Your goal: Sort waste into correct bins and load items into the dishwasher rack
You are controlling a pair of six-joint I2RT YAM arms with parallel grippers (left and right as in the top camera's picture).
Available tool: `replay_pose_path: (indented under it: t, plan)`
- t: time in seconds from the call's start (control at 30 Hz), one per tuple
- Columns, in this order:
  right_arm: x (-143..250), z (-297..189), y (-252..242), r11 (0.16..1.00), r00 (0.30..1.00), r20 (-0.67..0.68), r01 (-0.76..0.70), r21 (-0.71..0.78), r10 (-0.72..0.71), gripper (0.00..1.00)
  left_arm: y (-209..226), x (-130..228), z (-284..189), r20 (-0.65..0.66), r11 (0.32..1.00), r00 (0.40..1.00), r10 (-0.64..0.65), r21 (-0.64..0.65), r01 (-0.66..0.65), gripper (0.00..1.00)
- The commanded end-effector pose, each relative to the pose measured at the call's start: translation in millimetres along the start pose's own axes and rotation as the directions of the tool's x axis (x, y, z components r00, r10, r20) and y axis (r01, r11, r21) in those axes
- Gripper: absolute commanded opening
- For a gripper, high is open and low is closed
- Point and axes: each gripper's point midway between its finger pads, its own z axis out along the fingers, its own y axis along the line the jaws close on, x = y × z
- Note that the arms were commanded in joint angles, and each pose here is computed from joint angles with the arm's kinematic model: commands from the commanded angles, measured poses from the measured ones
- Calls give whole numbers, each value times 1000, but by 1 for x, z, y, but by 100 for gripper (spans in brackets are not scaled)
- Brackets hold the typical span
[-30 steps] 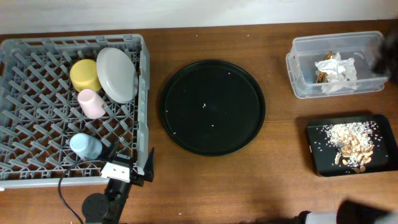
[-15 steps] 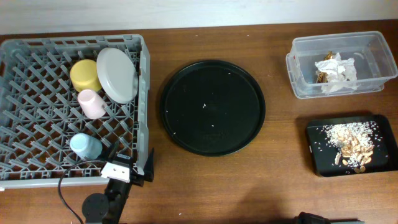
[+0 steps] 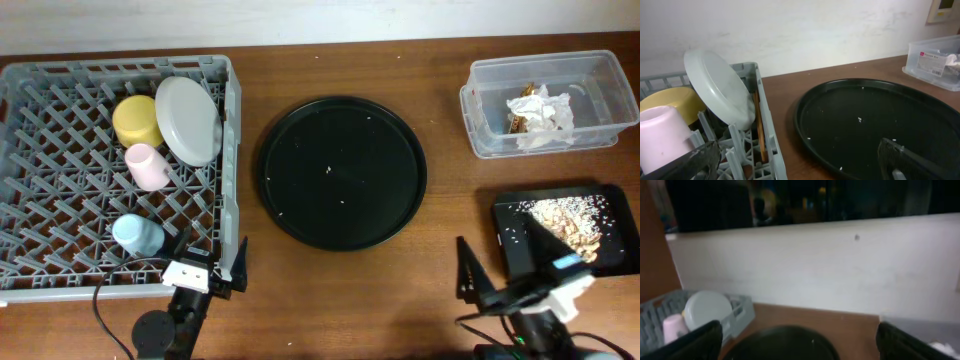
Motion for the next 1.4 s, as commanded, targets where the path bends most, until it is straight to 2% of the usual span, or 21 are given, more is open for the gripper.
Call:
replay_pose_path:
  t: [0.0,0.23,0.67,0.8,0.9,0.93,0.97,1.03,1.37]
  plan:
    - [28,11,-3,998,999,-6,-50,-27,50,98,0,2,0,-4,1000,1000,8,-2,-8,100]
    - [91,26,-21,997,994,-80,-80,11,81,98,0,2,0,-4,1000,1000,8,-2,-8,100]
    - [123,36,-38,996,998,-11,-61,62,62,98,0,2,0,-4,1000,1000,8,-2,-8,100]
    - [136,33,-58,981,997,-49,-45,190,55,98,0,2,0,-4,1000,1000,8,-2,-8,100]
    - [163,23,-85,937,986,-144,-31,348,87,99,0,2,0,-4,1000,1000,8,-2,-8,100]
    - [169,21,-86,937,982,-186,27,349,41,98,0,2,0,-4,1000,1000,8,-2,-8,100]
    - [169,22,-85,940,977,-213,101,327,-31,98,0,2,0,-4,1000,1000,8,-2,-8,100]
    - [170,22,-85,937,969,-233,158,312,-86,98,0,2,0,-4,1000,1000,8,-2,-8,100]
    - [169,22,-85,937,969,-232,160,311,-89,98,0,2,0,-4,1000,1000,8,-2,-8,100]
